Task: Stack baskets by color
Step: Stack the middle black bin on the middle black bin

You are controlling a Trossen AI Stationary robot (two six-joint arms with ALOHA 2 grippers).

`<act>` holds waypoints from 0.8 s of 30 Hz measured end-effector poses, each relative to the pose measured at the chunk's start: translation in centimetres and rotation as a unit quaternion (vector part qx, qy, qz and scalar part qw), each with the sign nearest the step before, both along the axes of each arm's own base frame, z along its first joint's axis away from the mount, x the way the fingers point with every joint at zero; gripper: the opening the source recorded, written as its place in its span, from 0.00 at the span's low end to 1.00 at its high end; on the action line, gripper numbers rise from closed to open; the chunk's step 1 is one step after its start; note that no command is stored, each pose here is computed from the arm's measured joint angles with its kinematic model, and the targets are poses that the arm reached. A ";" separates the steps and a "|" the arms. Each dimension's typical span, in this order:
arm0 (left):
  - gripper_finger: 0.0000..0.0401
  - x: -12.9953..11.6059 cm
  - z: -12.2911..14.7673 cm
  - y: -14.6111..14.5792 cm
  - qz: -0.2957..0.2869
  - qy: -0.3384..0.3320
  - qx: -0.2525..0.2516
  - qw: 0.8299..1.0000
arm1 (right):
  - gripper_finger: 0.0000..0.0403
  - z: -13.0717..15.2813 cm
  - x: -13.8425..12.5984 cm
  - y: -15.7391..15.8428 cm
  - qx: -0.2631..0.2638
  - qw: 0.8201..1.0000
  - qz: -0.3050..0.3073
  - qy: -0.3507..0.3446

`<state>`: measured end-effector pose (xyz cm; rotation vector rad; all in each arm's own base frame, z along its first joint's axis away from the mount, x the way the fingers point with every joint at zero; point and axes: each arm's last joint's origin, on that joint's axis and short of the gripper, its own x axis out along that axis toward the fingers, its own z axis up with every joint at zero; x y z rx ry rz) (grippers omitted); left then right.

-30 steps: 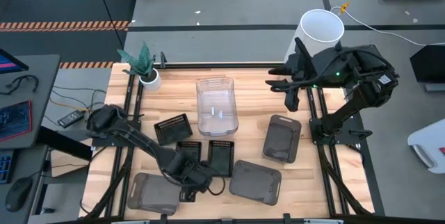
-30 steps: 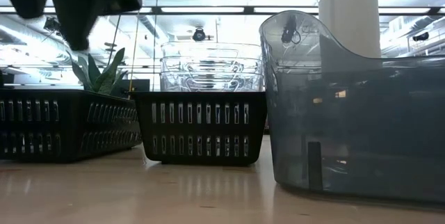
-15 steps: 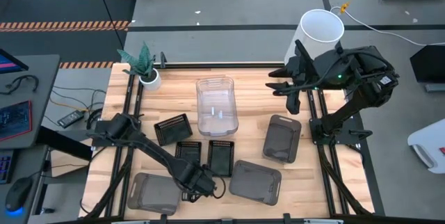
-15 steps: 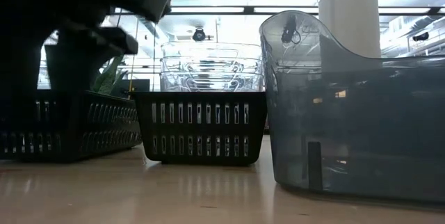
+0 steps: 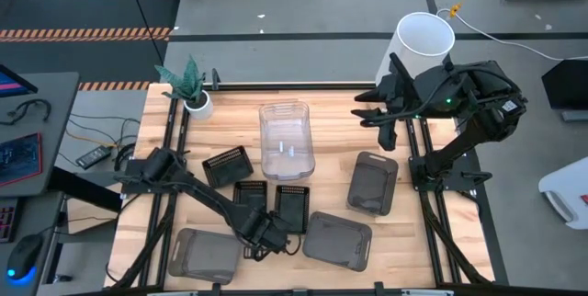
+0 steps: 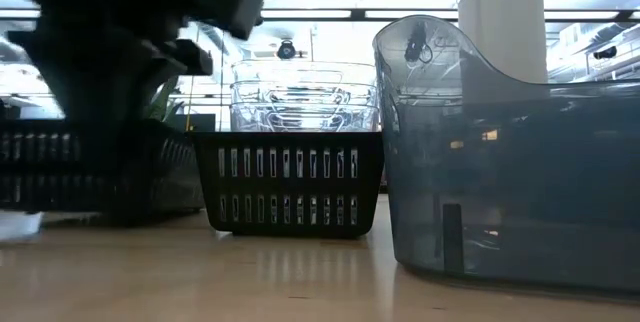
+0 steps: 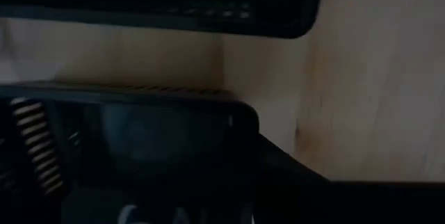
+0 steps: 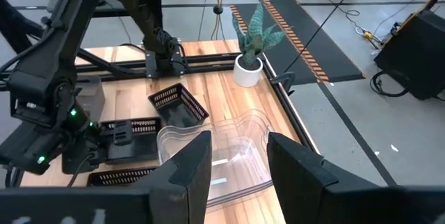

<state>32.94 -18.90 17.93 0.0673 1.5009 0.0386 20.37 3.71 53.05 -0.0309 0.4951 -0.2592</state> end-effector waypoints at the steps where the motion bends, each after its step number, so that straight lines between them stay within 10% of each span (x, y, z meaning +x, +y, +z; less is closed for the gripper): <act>1: 0.02 0.1 0.4 0.1 0.002 0.002 0.001 1.000 | 0.36 0.0 0.0 0.0 0.002 1.000 0.004 0.000; 17: 0.01 1.7 14.0 -1.3 -0.039 -0.130 -0.130 0.982 | 0.36 0.2 0.1 0.1 0.043 0.999 0.001 -0.016; 24: 0.01 4.2 14.1 -0.8 -0.004 -0.242 -0.131 0.961 | 0.36 0.2 0.0 0.7 0.061 0.998 0.006 -0.021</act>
